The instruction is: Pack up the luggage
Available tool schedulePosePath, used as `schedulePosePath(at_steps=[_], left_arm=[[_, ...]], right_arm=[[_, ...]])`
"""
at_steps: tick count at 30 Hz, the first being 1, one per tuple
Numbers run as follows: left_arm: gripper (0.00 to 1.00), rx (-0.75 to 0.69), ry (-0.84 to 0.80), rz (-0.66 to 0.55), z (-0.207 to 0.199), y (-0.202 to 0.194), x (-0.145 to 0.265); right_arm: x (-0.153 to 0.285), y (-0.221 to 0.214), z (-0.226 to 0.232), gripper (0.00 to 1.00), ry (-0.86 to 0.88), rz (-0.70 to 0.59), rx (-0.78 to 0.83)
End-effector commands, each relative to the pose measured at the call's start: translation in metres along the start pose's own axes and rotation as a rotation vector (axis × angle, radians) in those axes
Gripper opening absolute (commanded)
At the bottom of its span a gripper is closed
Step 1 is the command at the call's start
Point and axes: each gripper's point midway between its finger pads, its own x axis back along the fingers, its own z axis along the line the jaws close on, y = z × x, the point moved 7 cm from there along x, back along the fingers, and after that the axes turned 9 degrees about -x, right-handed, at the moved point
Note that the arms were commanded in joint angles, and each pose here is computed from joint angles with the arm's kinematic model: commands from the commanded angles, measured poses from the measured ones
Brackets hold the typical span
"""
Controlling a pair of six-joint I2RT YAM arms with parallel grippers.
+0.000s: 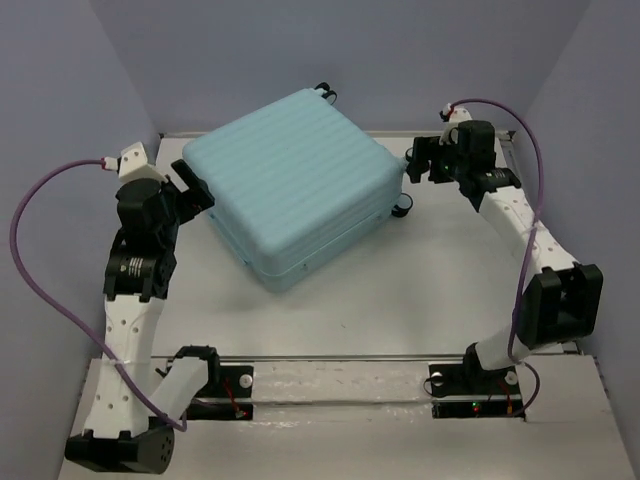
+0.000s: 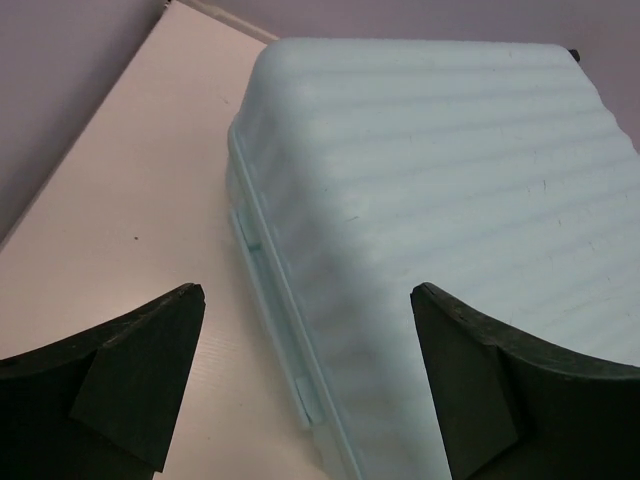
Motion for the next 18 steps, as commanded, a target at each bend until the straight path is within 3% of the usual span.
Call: schedulePosePath(at_steps=[1,4,5,6,8,9,11,18], left_arm=[[0.96,0.052,-0.145,-0.069,-0.030,0.036,-0.025],[0.96,0.052,-0.101,-0.082,-0.037,0.065,-0.056],[0.96,0.055,-0.086,-0.084,-0.038,0.080,-0.076],[0.96,0.058,-0.082,-0.080,-0.039,0.086,-0.087],[0.97,0.068,-0.050,-0.036,-0.033,0.087,-0.127],[0.96,0.091,-0.062,-0.068,-0.034,0.107,-0.135],[0.95,0.150,-0.086,0.014,-0.011,0.110,-0.173],[0.89,0.237,-0.112,0.147,0.022,0.086,-0.263]], right_arm=[[0.046,0.046,0.033,0.98,0.094,-0.220,-0.061],[0.080,0.043,0.045,0.67,0.164,-0.258,-0.126],[0.096,0.041,0.056,0.35,0.255,-0.262,-0.146],[0.099,0.034,0.065,0.23,0.314,-0.245,-0.142],[0.096,-0.004,0.096,0.10,0.435,-0.143,-0.103],[0.096,-0.017,0.105,0.09,0.448,-0.119,-0.079],[0.083,-0.053,0.116,0.07,0.425,-0.046,-0.070],[0.048,-0.113,0.102,0.07,0.416,0.021,-0.176]])
